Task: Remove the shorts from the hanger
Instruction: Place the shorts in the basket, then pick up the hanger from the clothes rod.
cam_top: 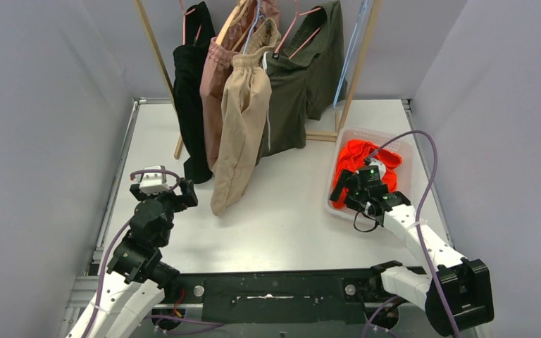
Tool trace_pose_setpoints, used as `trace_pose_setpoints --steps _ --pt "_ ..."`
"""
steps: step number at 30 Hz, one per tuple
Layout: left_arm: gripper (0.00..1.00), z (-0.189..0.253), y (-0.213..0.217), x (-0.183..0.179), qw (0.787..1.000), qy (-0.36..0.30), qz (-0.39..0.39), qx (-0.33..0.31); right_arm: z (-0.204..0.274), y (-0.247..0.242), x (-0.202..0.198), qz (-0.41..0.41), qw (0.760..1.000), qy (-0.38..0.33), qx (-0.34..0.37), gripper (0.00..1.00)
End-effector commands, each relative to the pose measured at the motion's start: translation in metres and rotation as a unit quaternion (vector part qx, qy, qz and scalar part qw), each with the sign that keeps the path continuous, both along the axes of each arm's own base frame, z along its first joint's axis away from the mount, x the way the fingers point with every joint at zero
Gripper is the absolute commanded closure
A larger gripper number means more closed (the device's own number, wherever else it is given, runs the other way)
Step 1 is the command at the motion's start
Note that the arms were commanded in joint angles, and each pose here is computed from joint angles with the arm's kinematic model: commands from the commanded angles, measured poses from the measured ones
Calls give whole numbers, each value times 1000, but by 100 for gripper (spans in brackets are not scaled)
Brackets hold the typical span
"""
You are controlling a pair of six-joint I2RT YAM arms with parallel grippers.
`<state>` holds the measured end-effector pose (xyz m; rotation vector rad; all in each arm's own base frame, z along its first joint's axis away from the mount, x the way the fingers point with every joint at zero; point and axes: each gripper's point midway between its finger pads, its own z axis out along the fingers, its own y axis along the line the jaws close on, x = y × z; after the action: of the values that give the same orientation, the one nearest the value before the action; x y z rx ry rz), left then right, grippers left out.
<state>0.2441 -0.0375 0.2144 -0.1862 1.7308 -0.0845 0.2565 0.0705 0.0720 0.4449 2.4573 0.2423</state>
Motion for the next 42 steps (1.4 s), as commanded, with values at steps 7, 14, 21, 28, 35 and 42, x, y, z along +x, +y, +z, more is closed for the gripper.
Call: trace_pose_setpoints --steps 7,14,21,28,35,42 --pt "13 17 -4 3 1000 -26 -9 -14 69 13 9 -24 995 -95 -23 1" --pt "13 18 -5 3 999 -27 -12 -14 119 68 -3 53 975 -202 76 2" --pt "12 18 -6 3 999 -27 -15 -13 125 133 -20 80 968 -236 13 1" --pt "12 20 -6 1 999 -32 -17 -15 150 171 -11 59 953 -257 -151 1" --pt "13 21 -7 0 999 -36 -19 -17 174 201 12 67 947 -272 -159 1" --pt "12 20 -7 1 999 -34 -18 -15 176 196 57 74 965 -246 -58 12"
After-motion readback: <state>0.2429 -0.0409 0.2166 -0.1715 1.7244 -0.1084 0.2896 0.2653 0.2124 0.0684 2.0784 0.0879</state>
